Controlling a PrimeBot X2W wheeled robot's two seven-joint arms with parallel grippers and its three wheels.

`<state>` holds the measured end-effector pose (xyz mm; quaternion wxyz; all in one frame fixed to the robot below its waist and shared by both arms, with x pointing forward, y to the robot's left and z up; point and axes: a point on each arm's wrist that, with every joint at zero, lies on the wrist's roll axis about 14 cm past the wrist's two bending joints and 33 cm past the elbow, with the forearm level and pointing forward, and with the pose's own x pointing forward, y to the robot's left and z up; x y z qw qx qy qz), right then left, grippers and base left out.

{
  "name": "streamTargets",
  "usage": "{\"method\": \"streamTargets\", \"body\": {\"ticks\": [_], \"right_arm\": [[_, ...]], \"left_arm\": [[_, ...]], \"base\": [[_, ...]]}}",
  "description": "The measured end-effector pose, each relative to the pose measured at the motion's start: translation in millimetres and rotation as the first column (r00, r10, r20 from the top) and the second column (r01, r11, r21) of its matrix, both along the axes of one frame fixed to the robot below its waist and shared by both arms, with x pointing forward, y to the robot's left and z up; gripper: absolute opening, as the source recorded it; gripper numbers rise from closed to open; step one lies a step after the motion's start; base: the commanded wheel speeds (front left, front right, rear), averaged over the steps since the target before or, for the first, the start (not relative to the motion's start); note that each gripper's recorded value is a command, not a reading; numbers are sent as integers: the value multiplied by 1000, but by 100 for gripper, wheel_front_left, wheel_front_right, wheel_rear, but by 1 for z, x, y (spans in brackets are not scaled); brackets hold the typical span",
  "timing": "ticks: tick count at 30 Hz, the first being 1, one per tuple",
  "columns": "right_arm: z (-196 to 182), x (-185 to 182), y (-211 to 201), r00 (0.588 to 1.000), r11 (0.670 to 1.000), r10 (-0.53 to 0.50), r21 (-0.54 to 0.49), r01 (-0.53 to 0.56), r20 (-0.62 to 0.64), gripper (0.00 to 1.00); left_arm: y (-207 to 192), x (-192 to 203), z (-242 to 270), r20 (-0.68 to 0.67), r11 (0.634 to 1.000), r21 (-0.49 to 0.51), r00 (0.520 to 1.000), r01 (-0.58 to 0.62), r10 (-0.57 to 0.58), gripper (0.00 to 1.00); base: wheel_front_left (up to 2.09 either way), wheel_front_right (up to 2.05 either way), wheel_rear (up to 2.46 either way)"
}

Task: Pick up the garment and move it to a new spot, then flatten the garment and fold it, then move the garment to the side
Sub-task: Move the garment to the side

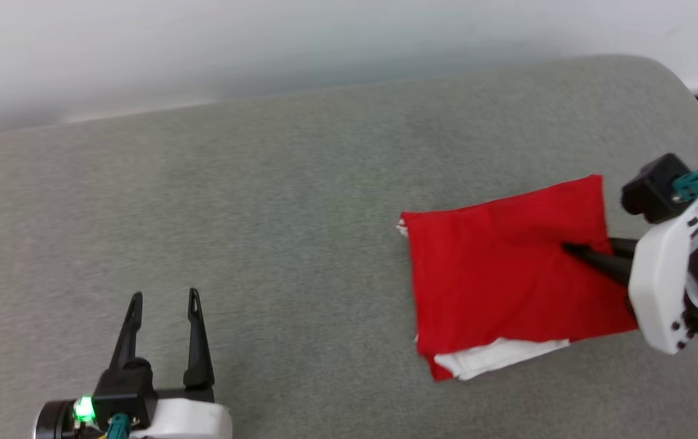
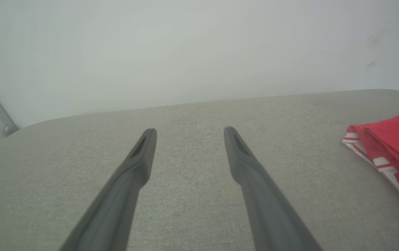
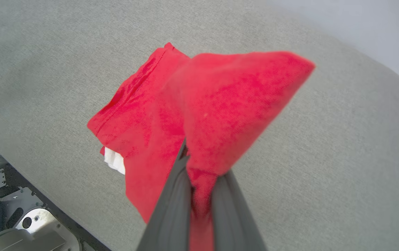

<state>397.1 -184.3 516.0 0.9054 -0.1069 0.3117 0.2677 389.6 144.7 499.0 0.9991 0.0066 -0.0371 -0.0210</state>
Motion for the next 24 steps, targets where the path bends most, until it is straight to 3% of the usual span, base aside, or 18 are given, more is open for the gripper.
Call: {"method": "streamTargets", "body": {"ticks": [4,8,16,24], "right_arm": [[-7,-1,-44,996,993,-90,-83,89,-17,0],[-22,2,-96,980,961,-197,-205,185,-36,0],[-43,13,-198,916,829,-401,-432,354,-19,0],[-61,36,-257,836,721,-548,-494,486,23,0]], "left_arm": [[-18,20,-4,4,998,-5,998,56,-56,100],[-29,38,-15,-10,995,2,995,100,-100,100],[-44,69,-42,-39,986,14,986,165,-164,100],[-49,89,-66,-57,982,16,981,189,-188,100]], "base": [[0,0,0],[0,0,0],[0,0,0],[0,0,0]]}}
